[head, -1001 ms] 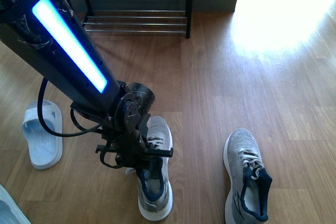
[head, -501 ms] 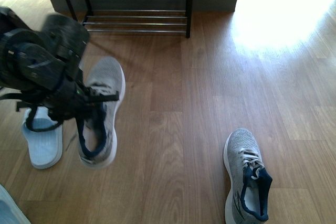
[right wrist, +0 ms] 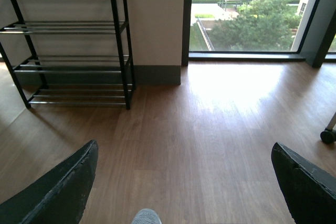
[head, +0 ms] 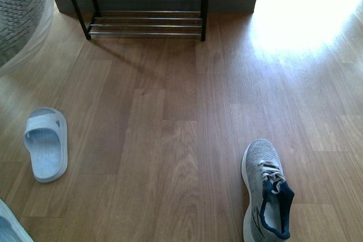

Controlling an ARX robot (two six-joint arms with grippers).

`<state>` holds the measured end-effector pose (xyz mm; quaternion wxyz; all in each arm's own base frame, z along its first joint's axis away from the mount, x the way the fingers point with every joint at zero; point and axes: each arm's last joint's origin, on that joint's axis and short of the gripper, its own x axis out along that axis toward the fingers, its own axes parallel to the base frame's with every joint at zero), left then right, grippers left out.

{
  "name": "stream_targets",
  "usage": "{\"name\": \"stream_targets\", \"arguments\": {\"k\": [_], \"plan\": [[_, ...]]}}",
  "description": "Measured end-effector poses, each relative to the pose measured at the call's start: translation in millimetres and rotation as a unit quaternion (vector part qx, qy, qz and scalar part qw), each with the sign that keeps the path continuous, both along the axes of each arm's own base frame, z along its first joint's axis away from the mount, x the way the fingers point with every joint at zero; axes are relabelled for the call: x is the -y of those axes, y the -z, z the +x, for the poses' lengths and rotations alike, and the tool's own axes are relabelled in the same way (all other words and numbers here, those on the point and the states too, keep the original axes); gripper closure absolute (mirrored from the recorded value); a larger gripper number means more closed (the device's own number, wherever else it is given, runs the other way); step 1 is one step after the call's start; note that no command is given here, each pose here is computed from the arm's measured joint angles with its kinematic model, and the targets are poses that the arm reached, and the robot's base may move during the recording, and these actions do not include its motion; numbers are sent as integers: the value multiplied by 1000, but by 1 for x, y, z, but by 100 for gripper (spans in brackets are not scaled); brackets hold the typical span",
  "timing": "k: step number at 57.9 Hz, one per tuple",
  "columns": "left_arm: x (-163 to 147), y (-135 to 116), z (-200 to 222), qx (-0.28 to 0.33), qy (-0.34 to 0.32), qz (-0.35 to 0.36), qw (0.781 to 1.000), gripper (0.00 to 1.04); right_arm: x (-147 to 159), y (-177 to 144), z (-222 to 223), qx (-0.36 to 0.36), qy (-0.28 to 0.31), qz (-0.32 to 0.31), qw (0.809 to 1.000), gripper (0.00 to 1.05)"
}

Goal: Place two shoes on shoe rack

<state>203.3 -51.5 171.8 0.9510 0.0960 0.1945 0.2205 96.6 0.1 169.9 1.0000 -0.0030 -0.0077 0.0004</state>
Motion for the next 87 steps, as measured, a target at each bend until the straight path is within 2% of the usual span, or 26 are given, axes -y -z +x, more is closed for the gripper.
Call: {"name": "stream_targets", "arguments": {"k": [8, 55, 61, 63, 66, 78, 83, 87], "plan": [[0, -11, -18, 33, -3, 27, 999, 103, 0, 0, 0, 0, 0, 0, 1000, 9], [-1, -10, -19, 25, -3, 39, 999, 103, 0, 0, 0, 0, -2, 0, 1000, 9], [-1, -10, -19, 24, -1, 39, 999, 103, -1, 6, 3, -56, -90, 6, 994, 9], [-1, -10, -19, 25, 0, 39, 999, 103, -1, 8, 8, -73, -119, 11, 990, 9], [0, -10, -19, 25, 1, 38, 999, 103, 0, 7, 16, -87, -130, 11, 988, 9], [0, -10, -19, 24, 2, 38, 999, 103, 25, -4, 88, -128, -69, -21, 989, 9], [0, -10, -19, 24, 2, 38, 999, 103, 43, 14, 123, -172, -40, -34, 984, 9], [0, -10, -19, 24, 2, 38, 999, 103, 62, 43, 147, -219, -9, -43, 975, 9]]}}
